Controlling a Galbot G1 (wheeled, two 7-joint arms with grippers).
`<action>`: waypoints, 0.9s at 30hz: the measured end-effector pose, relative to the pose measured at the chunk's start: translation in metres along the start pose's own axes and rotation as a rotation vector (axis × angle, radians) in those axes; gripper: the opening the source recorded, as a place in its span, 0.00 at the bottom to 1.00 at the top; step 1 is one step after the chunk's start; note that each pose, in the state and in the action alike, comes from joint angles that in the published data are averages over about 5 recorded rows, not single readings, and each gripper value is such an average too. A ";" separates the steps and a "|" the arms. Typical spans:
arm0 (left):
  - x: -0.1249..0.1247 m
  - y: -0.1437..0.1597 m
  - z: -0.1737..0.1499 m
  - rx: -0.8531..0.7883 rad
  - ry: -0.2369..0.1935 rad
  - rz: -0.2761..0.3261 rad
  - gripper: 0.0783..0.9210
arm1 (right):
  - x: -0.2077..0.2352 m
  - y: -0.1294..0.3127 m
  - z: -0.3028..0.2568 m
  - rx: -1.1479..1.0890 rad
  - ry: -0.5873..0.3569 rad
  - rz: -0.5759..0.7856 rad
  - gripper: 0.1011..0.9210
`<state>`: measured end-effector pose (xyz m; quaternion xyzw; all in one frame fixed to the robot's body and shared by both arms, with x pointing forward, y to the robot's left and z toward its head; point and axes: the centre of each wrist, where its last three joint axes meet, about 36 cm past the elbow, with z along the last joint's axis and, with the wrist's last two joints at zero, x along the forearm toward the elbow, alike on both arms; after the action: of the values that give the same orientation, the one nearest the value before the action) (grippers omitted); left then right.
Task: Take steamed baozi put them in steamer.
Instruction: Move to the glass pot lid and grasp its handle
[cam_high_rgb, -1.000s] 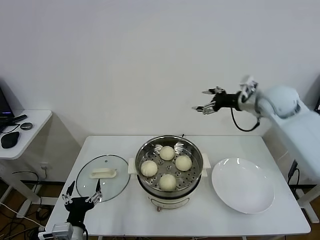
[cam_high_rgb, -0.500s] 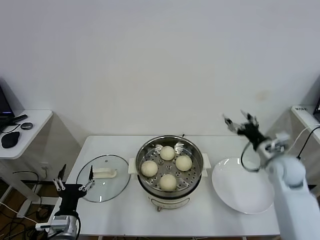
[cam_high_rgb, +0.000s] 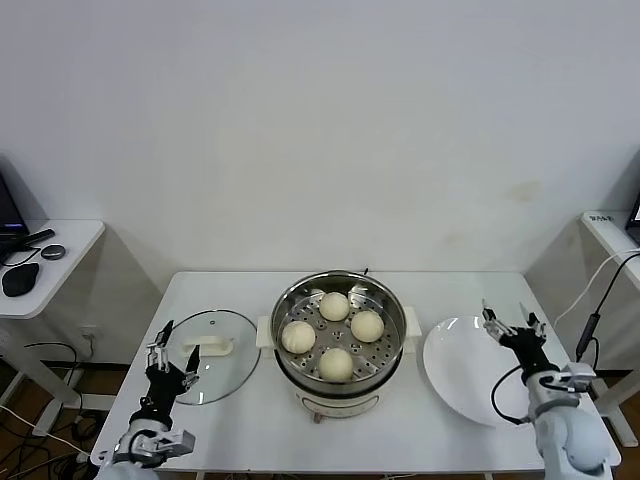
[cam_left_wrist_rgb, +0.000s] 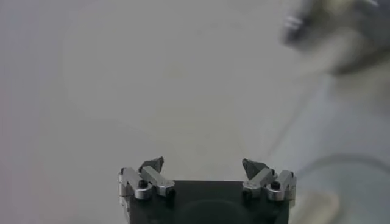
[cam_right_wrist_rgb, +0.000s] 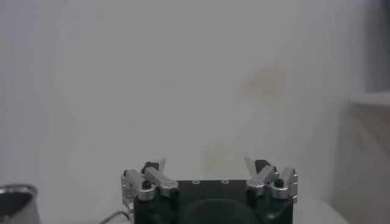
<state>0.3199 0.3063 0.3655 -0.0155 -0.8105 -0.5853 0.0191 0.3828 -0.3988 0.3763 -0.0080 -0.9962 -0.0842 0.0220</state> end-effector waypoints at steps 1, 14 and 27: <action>-0.002 -0.002 0.001 -0.042 0.005 0.007 0.88 | 0.003 0.000 0.003 -0.002 0.004 0.008 0.88; -0.024 -0.047 0.000 -0.378 0.023 0.043 0.88 | 0.028 0.000 0.032 -0.017 0.045 0.083 0.88; -0.054 -0.078 0.014 -0.487 0.061 0.062 0.88 | 0.037 0.003 0.047 -0.026 0.068 0.119 0.88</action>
<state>0.3697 0.2955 0.2847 -0.0270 -0.6435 -0.7628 0.0570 0.3438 -0.3876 0.3323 -0.0647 -0.9914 -0.0960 0.0607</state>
